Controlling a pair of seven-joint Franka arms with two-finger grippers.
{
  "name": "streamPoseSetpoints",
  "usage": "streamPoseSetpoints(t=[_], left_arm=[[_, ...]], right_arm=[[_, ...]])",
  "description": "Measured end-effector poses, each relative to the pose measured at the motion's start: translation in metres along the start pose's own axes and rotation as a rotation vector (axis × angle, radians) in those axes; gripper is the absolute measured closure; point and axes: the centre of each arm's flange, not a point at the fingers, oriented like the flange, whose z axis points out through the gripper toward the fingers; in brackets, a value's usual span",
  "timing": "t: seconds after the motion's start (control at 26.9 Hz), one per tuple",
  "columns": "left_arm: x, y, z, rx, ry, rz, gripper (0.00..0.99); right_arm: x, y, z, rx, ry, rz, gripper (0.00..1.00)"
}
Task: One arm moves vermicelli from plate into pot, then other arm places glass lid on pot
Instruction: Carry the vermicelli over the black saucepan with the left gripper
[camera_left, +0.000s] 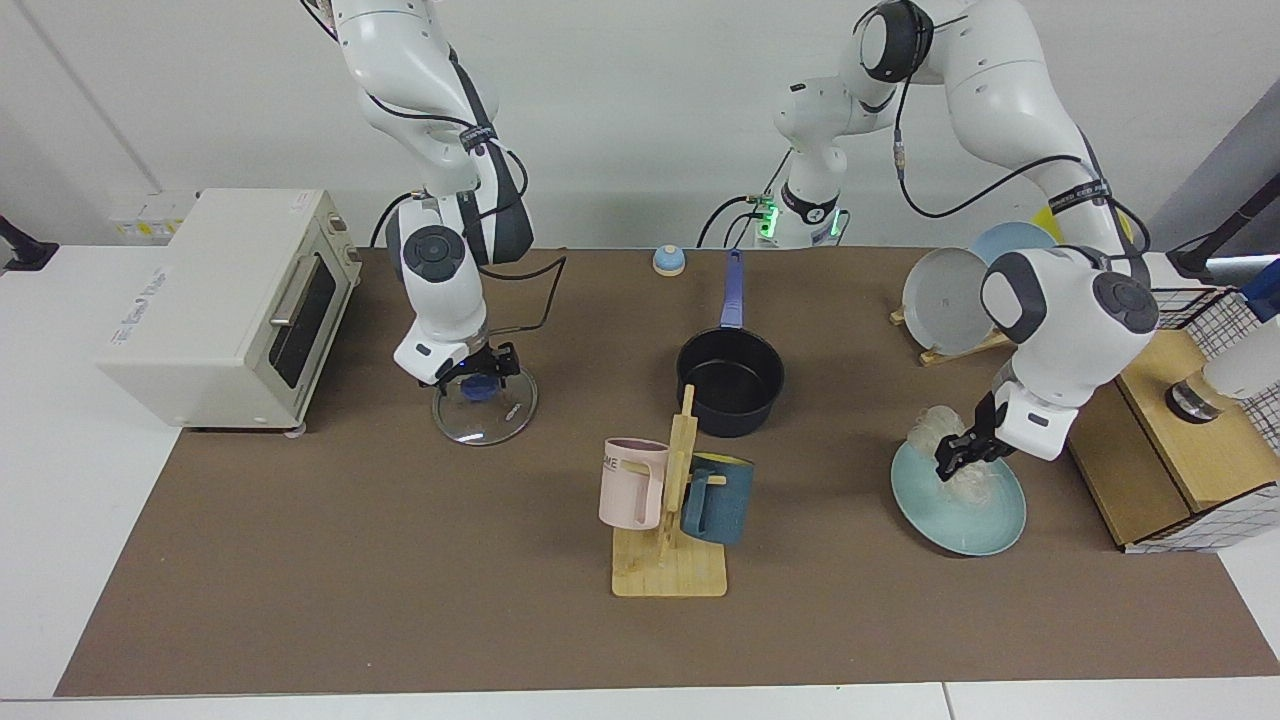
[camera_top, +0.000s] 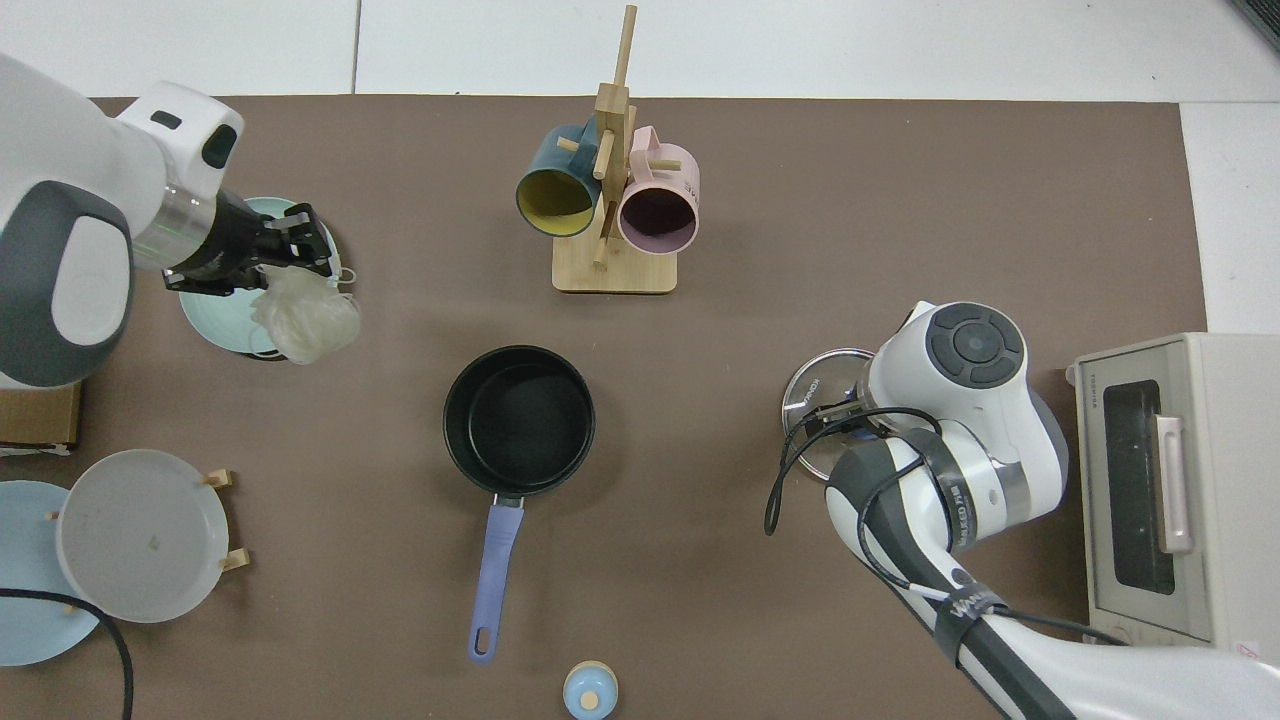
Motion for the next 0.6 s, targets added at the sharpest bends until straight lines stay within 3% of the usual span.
streamPoseSetpoints(t=[0.22,0.26,0.34,0.37,0.6], left_arm=[[-0.066,0.075,0.006,0.0,-0.038,-0.001,0.52],[-0.076,0.083,0.012,-0.002,-0.05,0.002,0.52],[-0.092,0.094,0.025,-0.013,-0.071,0.009,0.52],[-0.099,0.096,0.032,-0.016,-0.079,0.012,0.52],[-0.124,0.097,0.073,-0.028,-0.094,0.01,0.524]], right_arm=[[-0.001,0.0,0.002,0.0,-0.004,0.0,0.03],[-0.001,0.0,0.002,0.0,-0.004,0.0,0.12],[-0.001,0.0,0.002,0.0,-0.004,0.0,0.21],[-0.001,0.0,0.002,-0.001,-0.004,-0.001,0.32],[-0.002,0.0,0.003,-0.002,-0.005,-0.001,0.52]])
